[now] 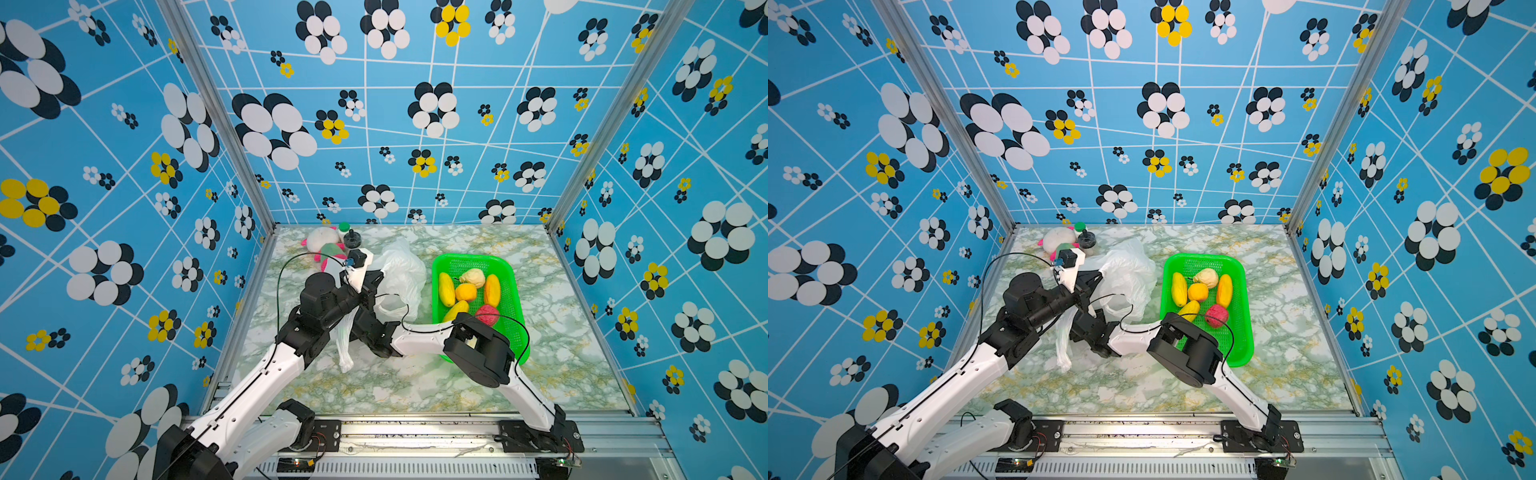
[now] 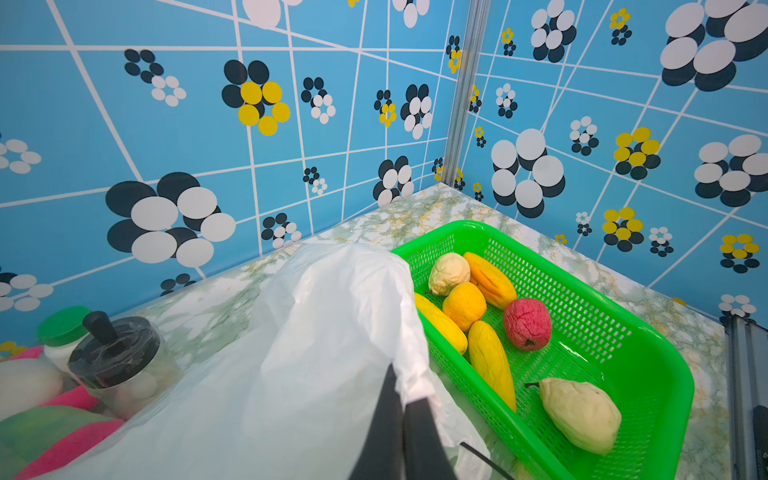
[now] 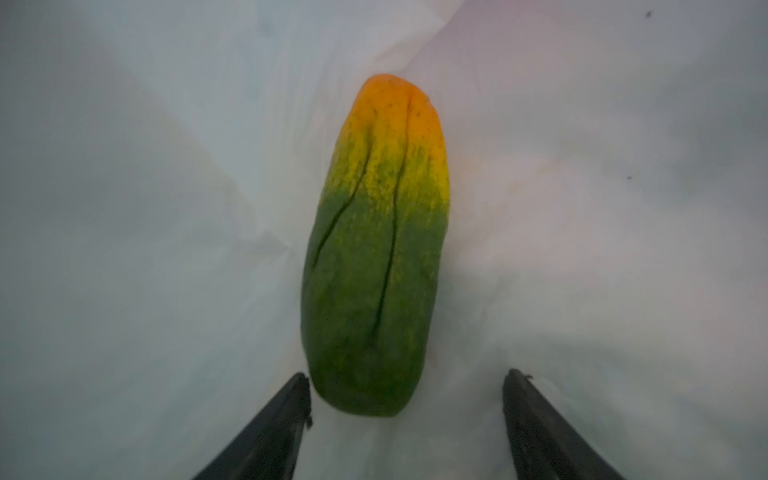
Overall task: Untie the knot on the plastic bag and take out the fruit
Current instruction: 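Lower the right gripper onto the green-orange fruit and close it, then lift the green-orange fruit out of the bag over the green basket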
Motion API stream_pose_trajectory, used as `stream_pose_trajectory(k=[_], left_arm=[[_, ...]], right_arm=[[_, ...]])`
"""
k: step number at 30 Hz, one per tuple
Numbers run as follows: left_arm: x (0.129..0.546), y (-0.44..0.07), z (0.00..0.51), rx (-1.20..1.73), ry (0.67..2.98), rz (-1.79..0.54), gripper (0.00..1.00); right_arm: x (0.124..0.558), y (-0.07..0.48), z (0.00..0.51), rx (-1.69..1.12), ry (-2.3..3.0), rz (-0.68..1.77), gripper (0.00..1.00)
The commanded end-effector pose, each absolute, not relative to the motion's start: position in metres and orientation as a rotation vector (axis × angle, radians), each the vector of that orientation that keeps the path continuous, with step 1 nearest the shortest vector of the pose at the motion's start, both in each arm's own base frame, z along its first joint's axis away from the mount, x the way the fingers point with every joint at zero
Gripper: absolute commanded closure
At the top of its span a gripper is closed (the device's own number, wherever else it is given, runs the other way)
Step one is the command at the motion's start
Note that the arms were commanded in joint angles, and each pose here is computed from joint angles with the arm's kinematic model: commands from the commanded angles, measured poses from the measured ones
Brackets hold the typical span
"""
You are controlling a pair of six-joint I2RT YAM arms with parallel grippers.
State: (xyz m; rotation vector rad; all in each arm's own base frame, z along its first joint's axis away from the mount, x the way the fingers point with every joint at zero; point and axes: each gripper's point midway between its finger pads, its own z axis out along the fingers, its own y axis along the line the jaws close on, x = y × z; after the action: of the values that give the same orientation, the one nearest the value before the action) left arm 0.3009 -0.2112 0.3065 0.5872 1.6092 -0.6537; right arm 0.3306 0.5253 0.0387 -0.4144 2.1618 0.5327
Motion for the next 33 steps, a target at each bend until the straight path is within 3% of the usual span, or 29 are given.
stream_pose_trajectory(k=[1, 4, 9, 12, 22, 26, 33], left_arm=[[0.296, -0.213, 0.318, 0.604, 1.562, -0.666, 1.00], [0.296, -0.214, 0.319, 0.608, 1.561, -0.670, 1.00], [0.294, -0.214, 0.318, 0.612, 1.561, -0.673, 1.00], [0.295, -0.215, 0.318, 0.613, 1.561, -0.673, 1.00], [0.298, -0.211, 0.313, 0.597, 1.579, -0.647, 1.00], [0.300, -0.211, 0.313, 0.591, 1.580, -0.643, 1.00], [0.301, -0.215, 0.314, 0.596, 1.577, -0.664, 1.00]], right_arm=[[0.339, 0.534, 0.026, -0.431, 2.184, 0.519, 0.23], [0.347, 0.539, 0.018, -0.435, 2.194, 0.488, 0.28], [0.356, 0.537, 0.015, -0.419, 2.189, 0.462, 0.51], [0.359, 0.532, 0.022, -0.413, 2.170, 0.455, 0.59], [0.340, 0.502, 0.062, -0.415, 2.120, 0.511, 0.69], [0.323, 0.479, 0.107, -0.385, 2.041, 0.623, 0.70], [0.294, 0.436, 0.137, -0.332, 1.996, 0.733, 0.71]])
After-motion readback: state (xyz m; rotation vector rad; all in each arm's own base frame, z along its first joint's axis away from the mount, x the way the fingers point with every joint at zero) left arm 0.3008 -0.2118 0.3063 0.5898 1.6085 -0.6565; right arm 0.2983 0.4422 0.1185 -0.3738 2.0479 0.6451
